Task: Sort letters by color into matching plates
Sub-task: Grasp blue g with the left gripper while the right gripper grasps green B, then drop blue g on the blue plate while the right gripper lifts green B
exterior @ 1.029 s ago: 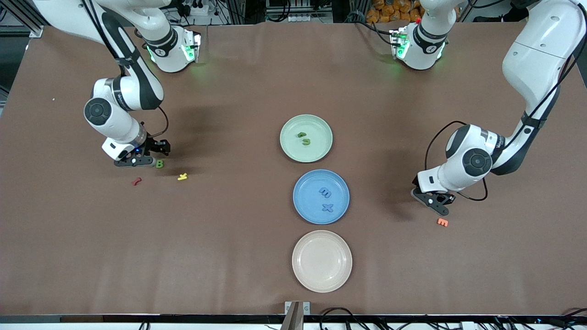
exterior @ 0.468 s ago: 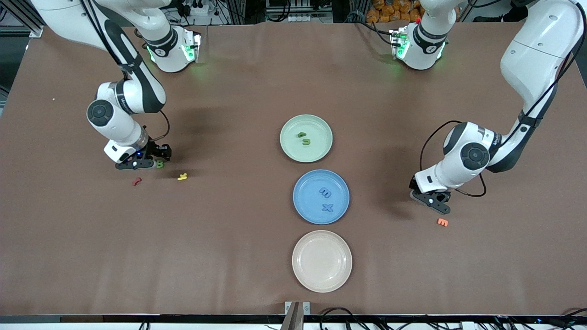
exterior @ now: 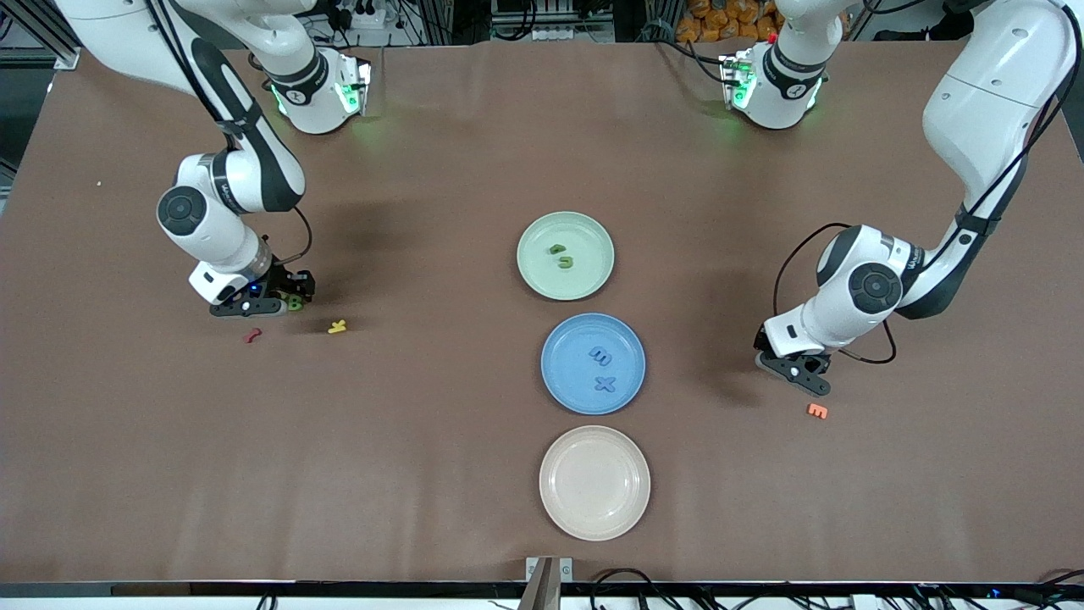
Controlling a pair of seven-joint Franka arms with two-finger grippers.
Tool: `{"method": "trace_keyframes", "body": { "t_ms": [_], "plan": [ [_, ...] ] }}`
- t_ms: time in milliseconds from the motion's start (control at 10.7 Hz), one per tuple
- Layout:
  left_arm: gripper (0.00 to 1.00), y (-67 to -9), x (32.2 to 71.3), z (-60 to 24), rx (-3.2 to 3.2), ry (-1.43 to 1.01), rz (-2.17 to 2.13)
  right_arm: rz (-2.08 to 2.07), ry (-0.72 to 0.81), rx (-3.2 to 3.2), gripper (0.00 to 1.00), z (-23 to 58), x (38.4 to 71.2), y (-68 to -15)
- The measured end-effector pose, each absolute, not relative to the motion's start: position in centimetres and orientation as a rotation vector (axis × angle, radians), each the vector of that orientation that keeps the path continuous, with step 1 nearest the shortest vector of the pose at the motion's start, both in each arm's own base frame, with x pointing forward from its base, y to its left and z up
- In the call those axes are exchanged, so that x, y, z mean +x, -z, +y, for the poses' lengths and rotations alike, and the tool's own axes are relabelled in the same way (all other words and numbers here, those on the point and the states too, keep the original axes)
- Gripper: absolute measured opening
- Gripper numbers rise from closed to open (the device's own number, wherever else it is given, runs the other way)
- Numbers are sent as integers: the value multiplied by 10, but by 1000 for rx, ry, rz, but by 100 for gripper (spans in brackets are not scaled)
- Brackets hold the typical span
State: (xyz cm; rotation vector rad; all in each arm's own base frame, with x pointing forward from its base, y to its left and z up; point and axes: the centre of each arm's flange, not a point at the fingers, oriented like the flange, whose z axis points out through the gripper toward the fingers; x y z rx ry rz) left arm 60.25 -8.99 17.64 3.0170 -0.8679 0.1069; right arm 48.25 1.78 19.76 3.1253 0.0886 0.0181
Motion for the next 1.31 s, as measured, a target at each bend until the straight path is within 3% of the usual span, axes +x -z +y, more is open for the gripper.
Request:
{"method": "trace_keyframes", "body": {
  "t_ms": [187,655,1309],
  "plan": [
    [28,-180,605,-92,3019,-124,-851,46,-15,3140,61,17,484,-192],
    [28,-191,615,-100,3032,-177,-766,37,-21,3144,58,16,487,-182],
    [28,-224,626,-191,2999,-259,-552,35,-25,3144,58,16,488,-179]
  ]
}}
